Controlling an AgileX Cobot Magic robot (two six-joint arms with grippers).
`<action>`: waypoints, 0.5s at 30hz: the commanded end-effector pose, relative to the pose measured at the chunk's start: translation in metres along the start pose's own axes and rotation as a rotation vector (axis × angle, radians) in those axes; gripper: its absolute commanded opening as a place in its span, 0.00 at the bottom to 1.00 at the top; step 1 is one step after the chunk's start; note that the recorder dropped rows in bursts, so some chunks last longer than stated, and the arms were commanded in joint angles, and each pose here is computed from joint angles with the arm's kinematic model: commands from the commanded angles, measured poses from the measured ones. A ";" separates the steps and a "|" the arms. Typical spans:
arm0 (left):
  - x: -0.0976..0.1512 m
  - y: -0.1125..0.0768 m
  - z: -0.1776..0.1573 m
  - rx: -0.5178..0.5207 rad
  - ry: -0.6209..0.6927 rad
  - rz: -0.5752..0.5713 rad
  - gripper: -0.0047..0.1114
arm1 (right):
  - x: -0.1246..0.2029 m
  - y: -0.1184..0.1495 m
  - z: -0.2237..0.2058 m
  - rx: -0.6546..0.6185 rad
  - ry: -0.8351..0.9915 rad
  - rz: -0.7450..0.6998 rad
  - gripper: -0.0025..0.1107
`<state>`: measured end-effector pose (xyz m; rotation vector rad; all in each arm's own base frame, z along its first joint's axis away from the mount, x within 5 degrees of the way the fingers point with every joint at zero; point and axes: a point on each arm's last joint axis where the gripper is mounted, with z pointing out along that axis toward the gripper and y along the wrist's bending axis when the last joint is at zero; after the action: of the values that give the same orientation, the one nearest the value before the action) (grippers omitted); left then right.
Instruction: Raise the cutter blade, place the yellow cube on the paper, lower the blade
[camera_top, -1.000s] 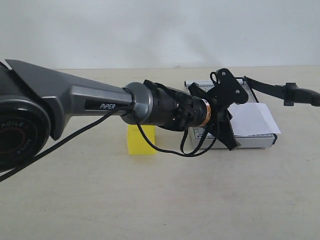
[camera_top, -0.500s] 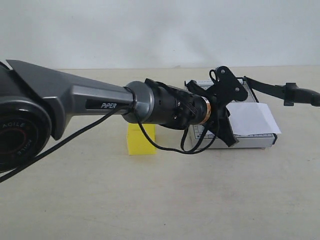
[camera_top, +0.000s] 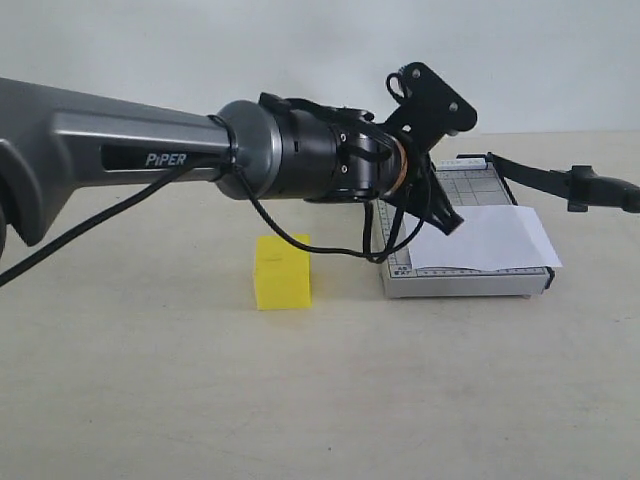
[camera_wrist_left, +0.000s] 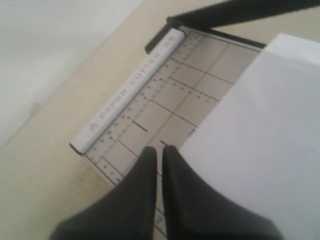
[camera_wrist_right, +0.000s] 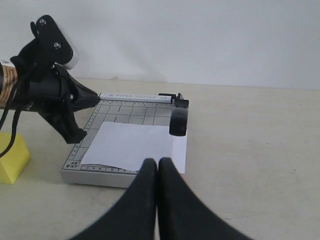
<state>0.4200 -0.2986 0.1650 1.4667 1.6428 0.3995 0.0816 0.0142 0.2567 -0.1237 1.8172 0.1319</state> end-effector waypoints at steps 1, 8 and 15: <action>0.001 -0.013 -0.001 0.055 -0.053 0.007 0.08 | 0.000 -0.001 0.000 0.010 -0.009 -0.003 0.02; 0.002 -0.024 0.005 0.085 -0.088 0.018 0.08 | 0.000 -0.001 0.000 0.010 -0.009 -0.003 0.02; 0.008 -0.039 0.016 0.118 -0.093 0.022 0.08 | 0.000 -0.001 0.000 0.010 -0.009 -0.003 0.02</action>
<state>0.4096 -0.3056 0.1316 1.5594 1.5952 0.2641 0.0816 0.0142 0.2567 -0.1237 1.8172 0.1319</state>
